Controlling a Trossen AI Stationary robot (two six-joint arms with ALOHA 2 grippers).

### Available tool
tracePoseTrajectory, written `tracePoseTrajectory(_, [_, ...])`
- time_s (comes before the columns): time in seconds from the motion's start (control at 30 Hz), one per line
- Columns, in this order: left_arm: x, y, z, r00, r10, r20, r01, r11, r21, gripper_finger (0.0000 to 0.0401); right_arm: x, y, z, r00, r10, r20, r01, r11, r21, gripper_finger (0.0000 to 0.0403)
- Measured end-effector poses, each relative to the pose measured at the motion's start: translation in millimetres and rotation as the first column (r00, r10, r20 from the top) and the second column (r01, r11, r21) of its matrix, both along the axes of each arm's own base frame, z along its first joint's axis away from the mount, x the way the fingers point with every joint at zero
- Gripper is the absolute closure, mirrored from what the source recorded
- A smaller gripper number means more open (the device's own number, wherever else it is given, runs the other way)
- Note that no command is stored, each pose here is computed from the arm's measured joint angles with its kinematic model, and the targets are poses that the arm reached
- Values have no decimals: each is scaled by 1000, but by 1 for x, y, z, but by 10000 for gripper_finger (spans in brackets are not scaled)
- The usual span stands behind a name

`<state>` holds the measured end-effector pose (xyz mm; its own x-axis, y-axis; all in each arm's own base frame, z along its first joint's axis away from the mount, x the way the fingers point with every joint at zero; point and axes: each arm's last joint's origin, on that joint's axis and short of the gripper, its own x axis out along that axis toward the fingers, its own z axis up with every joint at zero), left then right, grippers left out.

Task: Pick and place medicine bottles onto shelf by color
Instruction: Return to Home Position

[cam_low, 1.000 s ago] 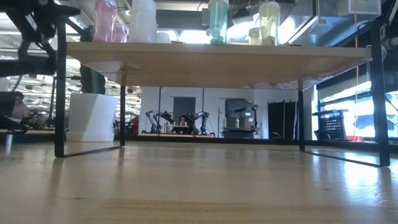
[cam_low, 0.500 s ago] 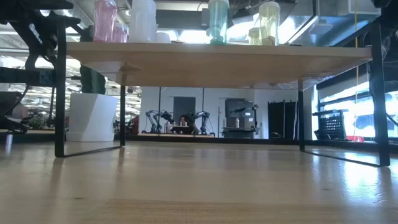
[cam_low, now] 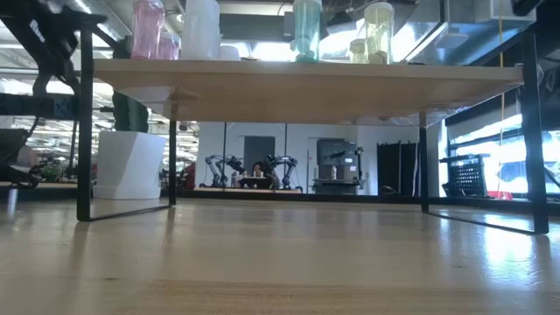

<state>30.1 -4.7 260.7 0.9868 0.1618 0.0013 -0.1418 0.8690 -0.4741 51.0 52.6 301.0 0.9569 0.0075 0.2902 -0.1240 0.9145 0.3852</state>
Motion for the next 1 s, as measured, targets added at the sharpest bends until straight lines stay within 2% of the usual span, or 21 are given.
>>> tracePoseTrajectory(0.13, [4, -27, 9, 1000, 0, 0, 0, 1000, -1, 242, -3, -5, 0, 999, 20, 30, -21, 1000, 8, 242])
tracePoseTrajectory(0.3, [11, -55, 20, 999, 31, -24, -27, 990, 138, 242, -3, -5, -2, 999, 28, 26, -28, 1000, -12, 242])
tracePoseTrajectory(0.47, [21, -61, 18, 988, 149, -31, -142, 975, 169, 242, -2, -4, -4, 999, 29, 18, -28, 999, -29, 242])
tracePoseTrajectory(0.63, [36, -63, 14, 963, 263, -63, -242, 942, 232, 242, -2, -4, -4, 999, 29, 18, -29, 999, -29, 242])
tracePoseTrajectory(0.83, [50, -54, 11, 895, 438, -81, -388, 857, 339, 242, -2, -4, -4, 999, 29, 18, -29, 999, -29, 242])
tracePoseTrajectory(1.0, [52, -40, 14, 830, 551, -85, -477, 780, 405, 242, -2, -4, -4, 999, 31, 19, -31, 999, -25, 242])
